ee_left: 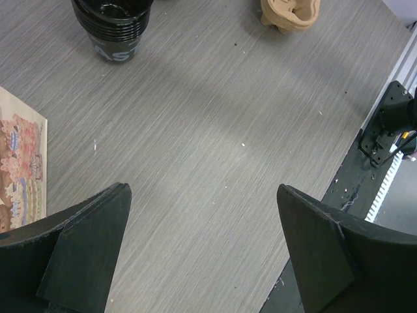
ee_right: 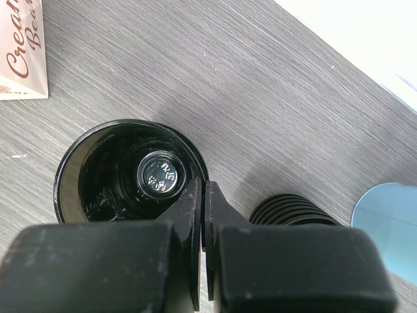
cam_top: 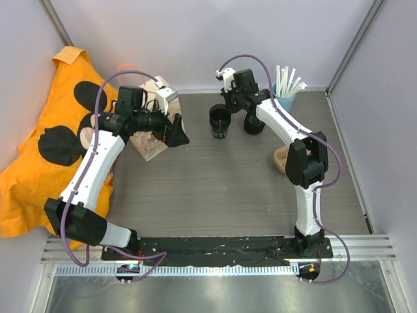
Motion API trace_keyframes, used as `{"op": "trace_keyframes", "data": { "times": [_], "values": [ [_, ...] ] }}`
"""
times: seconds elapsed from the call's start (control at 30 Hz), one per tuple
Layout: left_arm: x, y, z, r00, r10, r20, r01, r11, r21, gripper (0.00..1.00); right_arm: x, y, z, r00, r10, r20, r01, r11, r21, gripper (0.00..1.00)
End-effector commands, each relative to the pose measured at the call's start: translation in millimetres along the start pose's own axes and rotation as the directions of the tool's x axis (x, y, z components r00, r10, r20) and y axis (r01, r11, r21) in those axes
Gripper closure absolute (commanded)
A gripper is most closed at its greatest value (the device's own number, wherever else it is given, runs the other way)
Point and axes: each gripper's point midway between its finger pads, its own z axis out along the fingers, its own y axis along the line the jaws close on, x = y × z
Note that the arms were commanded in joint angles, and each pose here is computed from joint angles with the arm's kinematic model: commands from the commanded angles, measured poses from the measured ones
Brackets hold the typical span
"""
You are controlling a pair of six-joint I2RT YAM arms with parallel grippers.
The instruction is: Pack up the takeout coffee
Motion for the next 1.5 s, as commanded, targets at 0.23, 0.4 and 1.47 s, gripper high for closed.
{"op": "trace_keyframes", "data": {
  "times": [0.23, 0.4, 1.47],
  "values": [
    [-7.2, 3.6, 3.2, 1.000, 0.014, 0.022, -0.014, 1.000, -0.010, 0.00, -40.0, -25.0, -8.7, 0.995, -0.014, 0.101, 0.005, 0.996, 0.085, 0.99],
    [-7.2, 4.5, 2.9, 1.000, 0.015, 0.022, -0.014, 1.000, -0.013, 0.00, -36.4, -34.5, -6.1, 0.996, -0.003, 0.093, -0.007, 0.995, 0.103, 0.99],
    [-5.9, 7.5, 4.8, 1.000, 0.010, 0.017, -0.010, 1.000, -0.021, 0.00, -65.1, -67.0, -17.7, 0.984, 0.058, 0.167, -0.076, 0.992, 0.105, 0.99]
  ]
}}
